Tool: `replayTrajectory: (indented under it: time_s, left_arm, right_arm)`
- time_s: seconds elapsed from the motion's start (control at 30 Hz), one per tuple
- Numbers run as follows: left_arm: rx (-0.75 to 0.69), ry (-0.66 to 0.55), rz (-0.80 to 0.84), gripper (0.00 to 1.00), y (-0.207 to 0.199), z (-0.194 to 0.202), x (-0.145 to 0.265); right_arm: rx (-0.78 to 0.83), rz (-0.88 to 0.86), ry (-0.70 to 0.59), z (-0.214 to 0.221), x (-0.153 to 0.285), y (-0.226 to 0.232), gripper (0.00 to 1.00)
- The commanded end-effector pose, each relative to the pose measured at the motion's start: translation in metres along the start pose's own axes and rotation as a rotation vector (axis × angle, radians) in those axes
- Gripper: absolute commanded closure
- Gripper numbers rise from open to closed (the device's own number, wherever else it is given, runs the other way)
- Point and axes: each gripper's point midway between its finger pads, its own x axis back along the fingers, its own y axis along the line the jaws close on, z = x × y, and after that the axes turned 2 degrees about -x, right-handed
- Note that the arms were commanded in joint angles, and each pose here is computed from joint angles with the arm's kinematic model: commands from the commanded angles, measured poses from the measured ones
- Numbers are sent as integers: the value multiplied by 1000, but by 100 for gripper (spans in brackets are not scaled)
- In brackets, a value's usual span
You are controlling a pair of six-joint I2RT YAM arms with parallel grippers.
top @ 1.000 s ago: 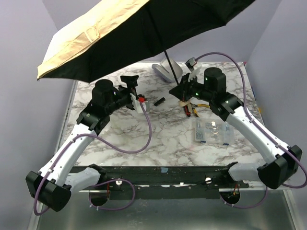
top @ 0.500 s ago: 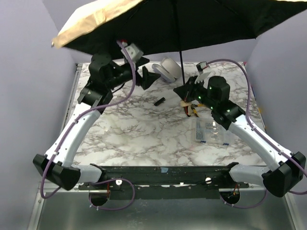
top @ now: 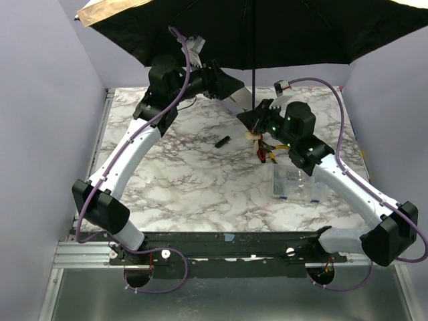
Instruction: Open the umbrella
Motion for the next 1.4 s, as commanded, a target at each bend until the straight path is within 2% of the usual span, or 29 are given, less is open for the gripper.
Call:
replayTrajectory:
  time_s: [0.0, 0.13, 0.33, 0.4, 0.47, 0.6, 0.63, 0.73, 0.93, 1.07, 1.1, 1.3, 1.37]
  left_arm:
    - [99, -71, -13, 29, -11, -25, -5]
    - [191, -54, -34, 31, -2, -20, -15]
    - [215, -60, -12, 33, -3, -24, -22]
    - [214, -61, -16, 38, 0, -24, -20]
    - [212, -69, -25, 49, 4, -26, -14]
    - [187, -56, -50, 93, 18, -20, 0]
    - [181, -44, -63, 100, 22, -17, 2]
    - [176, 1, -73, 100, 31, -5, 7]
    - [117, 89, -50, 100, 40, 17, 0]
    - [74, 110, -48, 100, 51, 25, -17]
    - [48, 113, -56, 100, 55, 27, -22]
    - [-11, 93, -220, 100, 90, 43, -44]
    - [2, 98, -190, 100, 91, 48, -54]
  right_arm:
    - [71, -116, -165, -38, -4, 33, 100]
    - [116, -173, -156, -28, -8, 48, 100]
    - [204, -256, -142, -16, -10, 67, 100]
    - [244, -287, -132, -8, -10, 74, 100]
    - [254, -298, -119, -1, -10, 76, 100]
    - [225, -291, -93, 7, -15, 74, 99]
    - [217, -286, -86, 9, -16, 72, 93]
    - [208, -251, -65, 13, -18, 65, 52]
    - [266, -81, -8, 8, -4, 38, 13]
    - [425, -13, 34, 11, 30, 18, 5]
    - [474, -13, 51, 16, 38, 14, 1]
    - [659, 48, 122, 24, 82, -11, 0]
    - [713, 57, 146, 26, 92, -17, 0]
